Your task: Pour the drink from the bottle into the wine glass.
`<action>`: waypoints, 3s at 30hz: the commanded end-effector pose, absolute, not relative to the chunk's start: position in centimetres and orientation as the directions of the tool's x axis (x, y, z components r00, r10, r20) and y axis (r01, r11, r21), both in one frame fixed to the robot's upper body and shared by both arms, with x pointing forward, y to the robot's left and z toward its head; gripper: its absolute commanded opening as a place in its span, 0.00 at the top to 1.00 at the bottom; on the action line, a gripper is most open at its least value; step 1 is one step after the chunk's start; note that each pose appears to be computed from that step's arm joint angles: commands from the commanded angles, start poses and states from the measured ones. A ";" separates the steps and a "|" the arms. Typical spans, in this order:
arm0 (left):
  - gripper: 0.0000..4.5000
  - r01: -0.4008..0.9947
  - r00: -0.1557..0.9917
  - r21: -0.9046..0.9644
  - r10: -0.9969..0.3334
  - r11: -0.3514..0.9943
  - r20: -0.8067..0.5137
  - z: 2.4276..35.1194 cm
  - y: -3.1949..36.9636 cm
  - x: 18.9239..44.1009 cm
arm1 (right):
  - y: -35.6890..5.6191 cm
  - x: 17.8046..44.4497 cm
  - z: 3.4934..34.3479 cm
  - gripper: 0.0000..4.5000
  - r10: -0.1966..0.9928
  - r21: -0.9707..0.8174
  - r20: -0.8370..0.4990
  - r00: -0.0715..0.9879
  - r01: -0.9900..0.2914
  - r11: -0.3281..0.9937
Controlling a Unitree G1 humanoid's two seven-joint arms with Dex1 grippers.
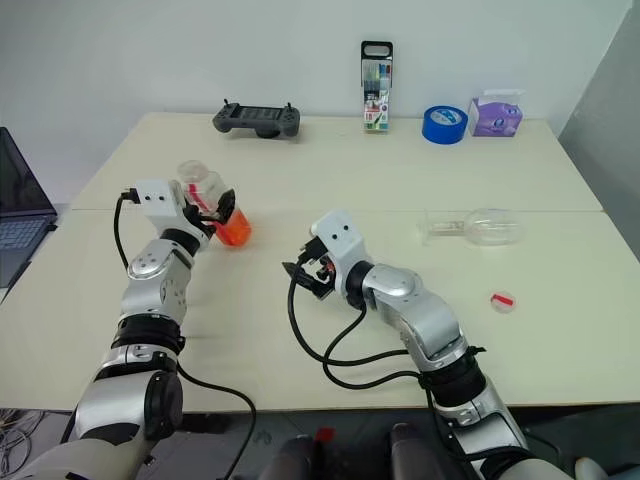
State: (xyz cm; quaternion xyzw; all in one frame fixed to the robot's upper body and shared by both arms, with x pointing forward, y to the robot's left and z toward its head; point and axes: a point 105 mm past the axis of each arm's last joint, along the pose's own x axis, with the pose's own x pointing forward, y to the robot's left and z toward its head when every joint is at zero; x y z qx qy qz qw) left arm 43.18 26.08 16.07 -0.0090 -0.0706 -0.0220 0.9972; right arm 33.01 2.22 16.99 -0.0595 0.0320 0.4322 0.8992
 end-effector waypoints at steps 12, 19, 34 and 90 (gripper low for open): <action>0.01 0.065 0.984 0.045 -0.071 0.997 0.163 17.6 25.6 42.0 | 1.1 33.1 18.3 0.16 0.757 -0.094 -0.057 0.651 -0.759 0.645; 0.01 0.072 0.988 0.058 -0.079 0.996 0.129 16.7 25.1 39.6 | 0.0 33.6 18.4 0.16 0.742 -0.104 -0.060 0.667 -0.744 0.660; 0.01 0.235 0.961 0.057 -0.240 0.970 0.135 14.4 18.0 33.4 | -5.5 33.2 18.1 0.16 0.657 0.058 -0.025 0.754 -0.655 0.754; 0.00 0.668 0.727 0.113 -0.677 0.736 0.115 15.8 6.7 34.1 | -14.3 44.4 18.7 0.96 0.201 0.814 0.164 0.966 -0.248 0.525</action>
